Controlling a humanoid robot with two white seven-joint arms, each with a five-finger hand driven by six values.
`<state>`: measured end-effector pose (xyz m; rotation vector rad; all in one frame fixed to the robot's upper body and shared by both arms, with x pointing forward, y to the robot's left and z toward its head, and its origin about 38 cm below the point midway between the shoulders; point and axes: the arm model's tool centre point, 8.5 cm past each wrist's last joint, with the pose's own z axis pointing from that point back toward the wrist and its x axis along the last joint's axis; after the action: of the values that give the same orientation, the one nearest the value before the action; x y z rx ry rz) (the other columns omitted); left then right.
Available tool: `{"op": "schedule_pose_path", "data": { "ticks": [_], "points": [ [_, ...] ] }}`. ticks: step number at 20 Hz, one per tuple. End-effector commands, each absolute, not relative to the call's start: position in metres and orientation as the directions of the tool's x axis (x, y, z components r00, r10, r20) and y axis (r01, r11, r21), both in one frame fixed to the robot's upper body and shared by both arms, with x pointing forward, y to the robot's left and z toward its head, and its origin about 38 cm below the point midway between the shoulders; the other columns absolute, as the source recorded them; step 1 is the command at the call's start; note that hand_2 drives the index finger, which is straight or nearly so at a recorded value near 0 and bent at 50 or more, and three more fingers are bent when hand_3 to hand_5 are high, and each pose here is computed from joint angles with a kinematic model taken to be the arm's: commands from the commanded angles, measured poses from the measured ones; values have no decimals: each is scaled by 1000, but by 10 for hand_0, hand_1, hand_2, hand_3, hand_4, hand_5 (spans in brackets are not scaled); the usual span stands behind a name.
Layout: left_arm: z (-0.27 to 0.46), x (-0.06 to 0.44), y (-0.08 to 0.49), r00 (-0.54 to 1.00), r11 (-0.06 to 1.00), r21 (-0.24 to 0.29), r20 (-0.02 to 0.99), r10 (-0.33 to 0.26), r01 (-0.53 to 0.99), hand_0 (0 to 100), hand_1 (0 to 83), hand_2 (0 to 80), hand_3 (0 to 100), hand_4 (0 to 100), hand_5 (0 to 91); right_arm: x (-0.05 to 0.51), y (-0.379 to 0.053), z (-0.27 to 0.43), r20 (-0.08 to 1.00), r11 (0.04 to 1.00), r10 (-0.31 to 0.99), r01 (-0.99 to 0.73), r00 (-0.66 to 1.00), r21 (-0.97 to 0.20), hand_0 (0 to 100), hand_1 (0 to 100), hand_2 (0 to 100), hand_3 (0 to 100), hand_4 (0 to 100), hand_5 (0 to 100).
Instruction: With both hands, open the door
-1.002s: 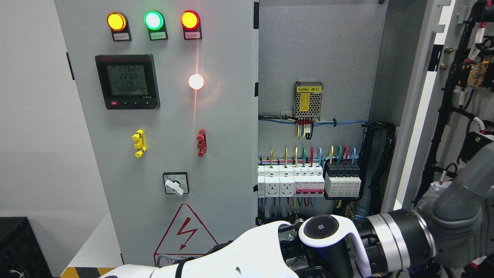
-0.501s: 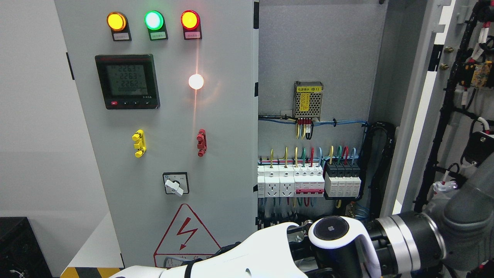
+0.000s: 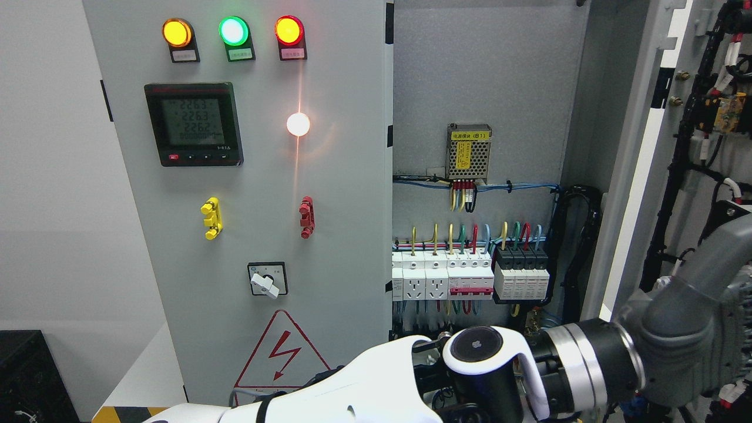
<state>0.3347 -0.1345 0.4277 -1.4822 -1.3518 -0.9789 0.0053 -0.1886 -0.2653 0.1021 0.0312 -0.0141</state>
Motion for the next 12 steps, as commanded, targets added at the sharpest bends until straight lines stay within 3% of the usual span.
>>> {"op": "schedule_pose_path", "data": {
  "ticks": [1,6,12],
  "points": [
    [421,344,-76,64,21,-74,950,305,997,0,0,0,0,0,0,7,-189,-265,-26,995,-11,14,1000,98,191,0,0,0,0,0],
    [408,348,-26,57,70,-82,951,304,994,0,0,0,0,0,0,7,-189,-265,-26,995,-11,14,1000,98,191,0,0,0,0,0],
    [373,340,29,99,123,-139,953,286,983,0,0,0,0,0,0,8,-189,-265,-25,995,-11,14,1000,100,191,0,0,0,0,0]
  ]
}}
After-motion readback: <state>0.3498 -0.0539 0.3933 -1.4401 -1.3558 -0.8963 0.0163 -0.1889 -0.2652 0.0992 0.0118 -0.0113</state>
